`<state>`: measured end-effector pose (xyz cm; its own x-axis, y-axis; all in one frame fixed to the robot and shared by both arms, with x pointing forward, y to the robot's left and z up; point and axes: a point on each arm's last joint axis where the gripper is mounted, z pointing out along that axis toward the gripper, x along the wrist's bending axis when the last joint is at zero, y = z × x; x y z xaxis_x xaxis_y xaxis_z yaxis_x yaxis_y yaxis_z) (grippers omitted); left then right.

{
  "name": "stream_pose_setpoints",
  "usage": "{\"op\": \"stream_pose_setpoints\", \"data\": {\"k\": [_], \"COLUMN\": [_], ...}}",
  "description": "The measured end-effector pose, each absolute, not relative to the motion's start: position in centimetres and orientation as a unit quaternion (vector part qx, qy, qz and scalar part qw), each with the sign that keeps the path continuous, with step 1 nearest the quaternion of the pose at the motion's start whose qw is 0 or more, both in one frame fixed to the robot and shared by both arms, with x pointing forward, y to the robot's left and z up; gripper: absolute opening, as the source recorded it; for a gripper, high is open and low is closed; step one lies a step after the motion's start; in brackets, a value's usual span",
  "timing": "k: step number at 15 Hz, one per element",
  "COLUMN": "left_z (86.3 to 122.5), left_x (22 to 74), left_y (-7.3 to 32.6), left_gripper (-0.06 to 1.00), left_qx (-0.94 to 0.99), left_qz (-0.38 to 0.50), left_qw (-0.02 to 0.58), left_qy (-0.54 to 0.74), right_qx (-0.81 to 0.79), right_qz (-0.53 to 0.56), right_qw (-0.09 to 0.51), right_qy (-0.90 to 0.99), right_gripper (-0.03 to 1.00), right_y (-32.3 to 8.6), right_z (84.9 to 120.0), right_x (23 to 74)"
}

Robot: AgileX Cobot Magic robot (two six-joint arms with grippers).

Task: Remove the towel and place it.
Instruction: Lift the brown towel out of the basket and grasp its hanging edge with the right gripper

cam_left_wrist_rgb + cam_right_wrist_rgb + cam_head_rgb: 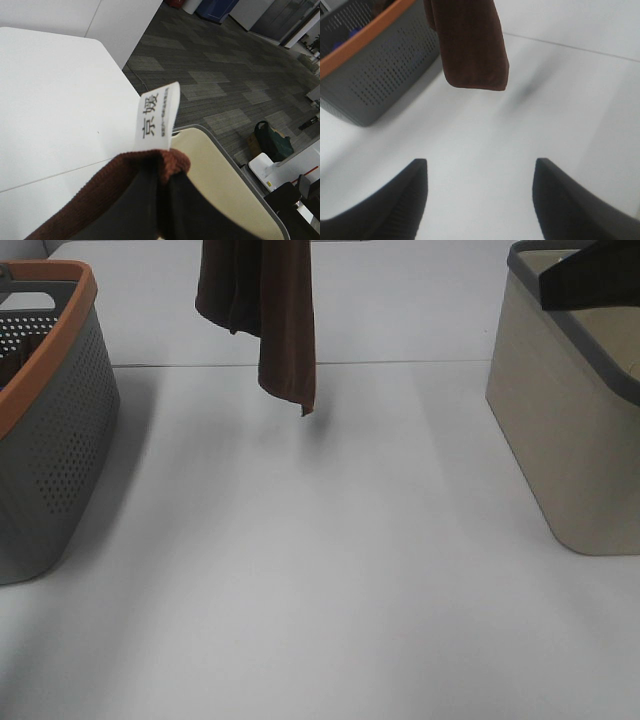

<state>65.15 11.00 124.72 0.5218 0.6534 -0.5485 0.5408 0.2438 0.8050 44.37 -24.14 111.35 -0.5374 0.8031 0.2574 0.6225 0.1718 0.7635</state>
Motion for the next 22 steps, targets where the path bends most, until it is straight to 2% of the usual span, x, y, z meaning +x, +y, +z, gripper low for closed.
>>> {"op": "stream_pose_setpoints", "data": {"k": [2, 6, 8, 9, 12, 15, 22], "left_z": [124.0, 123.9, 123.8, 123.8, 123.8, 123.8, 124.1], "left_x": [65.7, 65.7, 65.7, 65.7, 65.7, 65.4, 64.8], "left_y": [10.8, 10.8, 10.8, 10.8, 10.8, 9.9, 8.5], "left_gripper": [0.01, 0.01, 0.01, 0.01, 0.01, 0.01, 0.01], "left_qx": [0.613, 0.605, 0.588, 0.576, 0.562, 0.559, 0.557], "left_qz": [0.038, 0.024, 0.007, -0.006, -0.022, -0.032, -0.037], "left_qw": [0.614, 0.613, 0.612, 0.612, 0.611, 0.613, 0.624], "left_qy": [0.495, 0.508, 0.529, 0.542, 0.557, 0.558, 0.547], "right_qx": [0.442, 0.402, 0.331, 0.303, 0.275, 0.237, 0.276], "right_qz": [0.371, 0.298, 0.343, 0.395, 0.459, 0.503, 0.494], "right_qw": [0.113, 0.237, 0.298, 0.306, 0.301, 0.28, 0.223], "right_qy": [0.809, 0.833, 0.827, 0.812, 0.789, 0.782, 0.794], "right_gripper": [0.59, 0.59, 0.59, 0.59, 0.53, 0.48, 0.43], "right_y": [-21.9, -16.3, -12.1, -9.9, -7.7, -4.8, -2.4], "right_z": [111.0, 111.4, 111.5, 111.6, 111.0, 108.3, 102.3], "right_x": [46.0, 47.7, 47.4, 47.5, 48.4, 50.0, 52.1]}}
